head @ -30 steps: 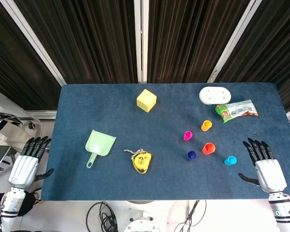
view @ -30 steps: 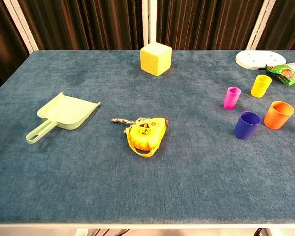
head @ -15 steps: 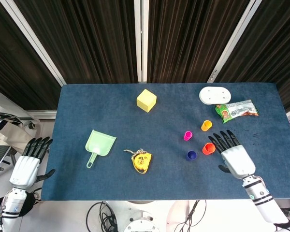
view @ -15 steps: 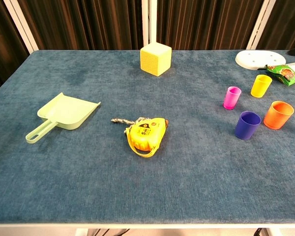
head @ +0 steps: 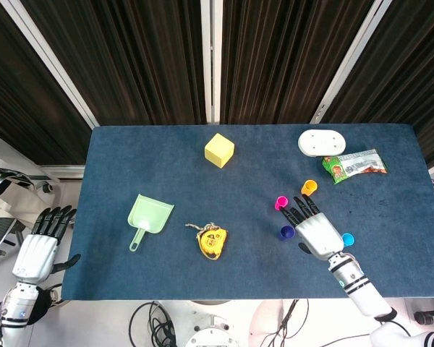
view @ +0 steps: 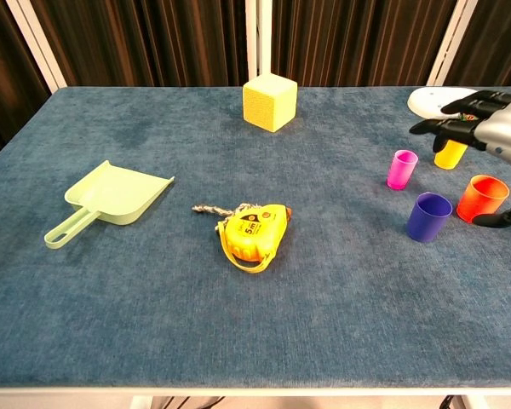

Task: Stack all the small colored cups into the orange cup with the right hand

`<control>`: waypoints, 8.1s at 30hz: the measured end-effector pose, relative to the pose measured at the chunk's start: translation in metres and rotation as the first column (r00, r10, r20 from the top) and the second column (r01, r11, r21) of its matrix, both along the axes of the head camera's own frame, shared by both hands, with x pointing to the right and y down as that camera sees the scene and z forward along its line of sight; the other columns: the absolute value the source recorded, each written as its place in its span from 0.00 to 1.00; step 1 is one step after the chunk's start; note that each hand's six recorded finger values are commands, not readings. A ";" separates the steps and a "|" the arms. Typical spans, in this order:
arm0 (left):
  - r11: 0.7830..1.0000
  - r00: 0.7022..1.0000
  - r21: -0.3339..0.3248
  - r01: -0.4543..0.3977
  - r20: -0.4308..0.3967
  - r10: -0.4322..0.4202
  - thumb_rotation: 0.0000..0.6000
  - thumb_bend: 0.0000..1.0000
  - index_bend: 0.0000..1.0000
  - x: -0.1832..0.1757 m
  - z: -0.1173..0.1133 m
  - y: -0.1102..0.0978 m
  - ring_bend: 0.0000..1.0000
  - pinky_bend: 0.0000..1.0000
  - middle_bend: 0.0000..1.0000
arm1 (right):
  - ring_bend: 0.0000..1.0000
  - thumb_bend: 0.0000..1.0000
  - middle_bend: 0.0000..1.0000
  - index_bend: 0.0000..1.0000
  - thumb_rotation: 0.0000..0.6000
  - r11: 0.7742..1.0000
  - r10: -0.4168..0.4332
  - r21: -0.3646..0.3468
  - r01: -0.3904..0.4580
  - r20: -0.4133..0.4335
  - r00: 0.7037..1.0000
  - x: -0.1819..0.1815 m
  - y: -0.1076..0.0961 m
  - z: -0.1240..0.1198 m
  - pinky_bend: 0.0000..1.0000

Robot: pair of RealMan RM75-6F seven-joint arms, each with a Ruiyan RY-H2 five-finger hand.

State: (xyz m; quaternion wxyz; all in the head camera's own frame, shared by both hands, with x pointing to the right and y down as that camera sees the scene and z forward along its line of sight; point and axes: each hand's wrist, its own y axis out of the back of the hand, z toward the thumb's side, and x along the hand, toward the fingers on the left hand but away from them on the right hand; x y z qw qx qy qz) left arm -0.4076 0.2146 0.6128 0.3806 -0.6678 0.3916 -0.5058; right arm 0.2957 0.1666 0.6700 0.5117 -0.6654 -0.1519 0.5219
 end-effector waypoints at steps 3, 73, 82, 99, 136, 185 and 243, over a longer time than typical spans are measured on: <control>1.000 1.000 0.004 -0.002 -0.005 0.002 1.00 0.15 0.03 0.001 -0.001 -0.002 0.00 0.00 0.03 | 0.02 0.10 0.26 0.10 1.00 1.000 -0.010 -0.010 0.010 -0.016 1.000 -0.003 0.003 0.008 0.00; 1.000 1.000 -0.007 0.014 -0.004 -0.014 1.00 0.15 0.04 -0.006 0.001 0.000 0.00 0.00 0.02 | 0.19 0.21 0.56 0.63 1.00 0.978 0.113 0.168 -0.124 0.072 0.991 0.022 -0.022 -0.008 0.00; 1.000 1.000 -0.005 0.003 -0.001 -0.003 1.00 0.15 0.04 -0.002 0.000 -0.003 0.00 0.00 0.02 | 0.19 0.21 0.56 0.63 1.00 0.970 0.192 0.141 -0.196 0.039 0.981 0.054 -0.022 -0.001 0.00; 1.000 1.000 -0.012 0.003 0.004 -0.003 1.00 0.15 0.04 -0.001 0.002 -0.004 0.00 0.00 0.02 | 0.18 0.14 0.48 0.53 1.00 0.974 0.211 0.082 -0.213 0.035 0.977 0.054 -0.020 0.014 0.00; 1.000 1.000 -0.012 -0.015 0.004 0.015 1.00 0.15 0.04 0.005 0.003 -0.004 0.00 0.00 0.02 | 0.07 0.11 0.30 0.29 1.00 0.925 0.340 0.176 -0.335 0.005 0.940 0.086 -0.086 0.002 0.00; 1.000 1.000 -0.020 0.014 -0.002 -0.014 1.00 0.15 0.04 -0.003 0.004 -0.007 0.00 0.00 0.02 | 0.18 0.26 0.54 0.57 1.00 0.932 0.357 0.069 -0.357 0.012 0.934 0.047 -0.113 0.045 0.00; 0.999 1.000 -0.038 -0.001 -0.004 0.001 1.00 0.15 0.04 0.003 0.007 -0.003 0.00 0.00 0.02 | 0.06 0.05 0.31 0.26 1.00 0.927 0.362 -0.063 -0.369 -0.098 0.927 0.134 0.006 -0.037 0.00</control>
